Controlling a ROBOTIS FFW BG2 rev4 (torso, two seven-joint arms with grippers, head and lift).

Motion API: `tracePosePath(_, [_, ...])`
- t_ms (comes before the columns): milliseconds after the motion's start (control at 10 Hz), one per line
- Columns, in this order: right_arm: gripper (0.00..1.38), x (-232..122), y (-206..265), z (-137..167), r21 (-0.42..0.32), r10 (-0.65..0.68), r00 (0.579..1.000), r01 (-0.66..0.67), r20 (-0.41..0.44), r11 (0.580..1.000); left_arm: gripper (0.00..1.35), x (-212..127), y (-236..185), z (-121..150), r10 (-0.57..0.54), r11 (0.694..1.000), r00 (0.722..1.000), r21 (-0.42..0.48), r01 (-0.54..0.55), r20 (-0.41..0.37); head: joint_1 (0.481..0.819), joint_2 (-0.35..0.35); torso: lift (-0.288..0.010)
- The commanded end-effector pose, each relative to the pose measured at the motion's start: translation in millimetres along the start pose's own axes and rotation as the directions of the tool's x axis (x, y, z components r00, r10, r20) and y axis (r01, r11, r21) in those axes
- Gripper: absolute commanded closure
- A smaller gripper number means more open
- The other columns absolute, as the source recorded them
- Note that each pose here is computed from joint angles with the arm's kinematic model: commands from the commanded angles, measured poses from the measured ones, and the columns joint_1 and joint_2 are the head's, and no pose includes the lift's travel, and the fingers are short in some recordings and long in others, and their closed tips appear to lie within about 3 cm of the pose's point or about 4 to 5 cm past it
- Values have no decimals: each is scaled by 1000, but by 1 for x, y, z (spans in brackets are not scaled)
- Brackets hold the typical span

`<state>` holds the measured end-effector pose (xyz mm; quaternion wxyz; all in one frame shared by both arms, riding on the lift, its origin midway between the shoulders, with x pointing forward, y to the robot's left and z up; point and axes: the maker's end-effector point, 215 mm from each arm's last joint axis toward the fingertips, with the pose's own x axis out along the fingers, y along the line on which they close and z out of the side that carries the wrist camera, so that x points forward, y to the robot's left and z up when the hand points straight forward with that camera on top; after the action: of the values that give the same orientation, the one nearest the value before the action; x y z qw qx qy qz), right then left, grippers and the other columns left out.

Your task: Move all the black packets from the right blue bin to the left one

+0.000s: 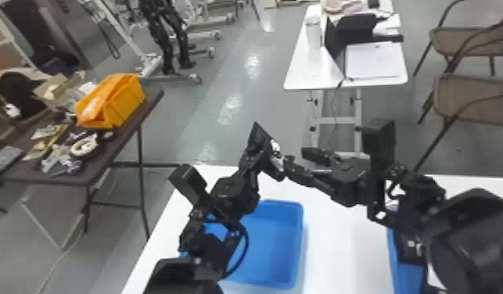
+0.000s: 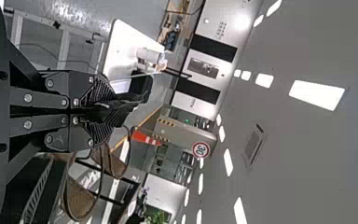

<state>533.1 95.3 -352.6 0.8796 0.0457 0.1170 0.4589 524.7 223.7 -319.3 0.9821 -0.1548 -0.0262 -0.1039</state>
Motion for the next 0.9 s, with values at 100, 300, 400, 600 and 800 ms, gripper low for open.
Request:
tracePosePath(100, [119, -49, -47, -23, 33, -150, 989, 150, -17, 988, 1222, -32, 55, -14, 117, 981, 992, 163, -107, -50, 695, 319, 0])
tracePosePath(300, [121, -90, -76, -53, 105, -260, 965, 262, -39, 959, 1222, -76, 95, -57, 215, 955, 965, 239, -175, -152, 695, 312, 0])
tracePosePath(400, [121, -108, -87, -61, 116, -305, 951, 309, -49, 944, 1222, -89, 109, -77, 246, 936, 948, 303, -179, -201, 695, 310, 0])
tracePosePath(600, [122, -128, -96, -76, 125, -344, 936, 351, -77, 928, 1047, -105, 117, -119, 263, 927, 920, 341, -157, -291, 695, 301, 0])
tracePosePath(800, [122, -144, -100, -83, 94, -385, 918, 393, -93, 915, 150, -108, 121, -118, 269, 910, 919, 388, -144, -289, 695, 283, 0])
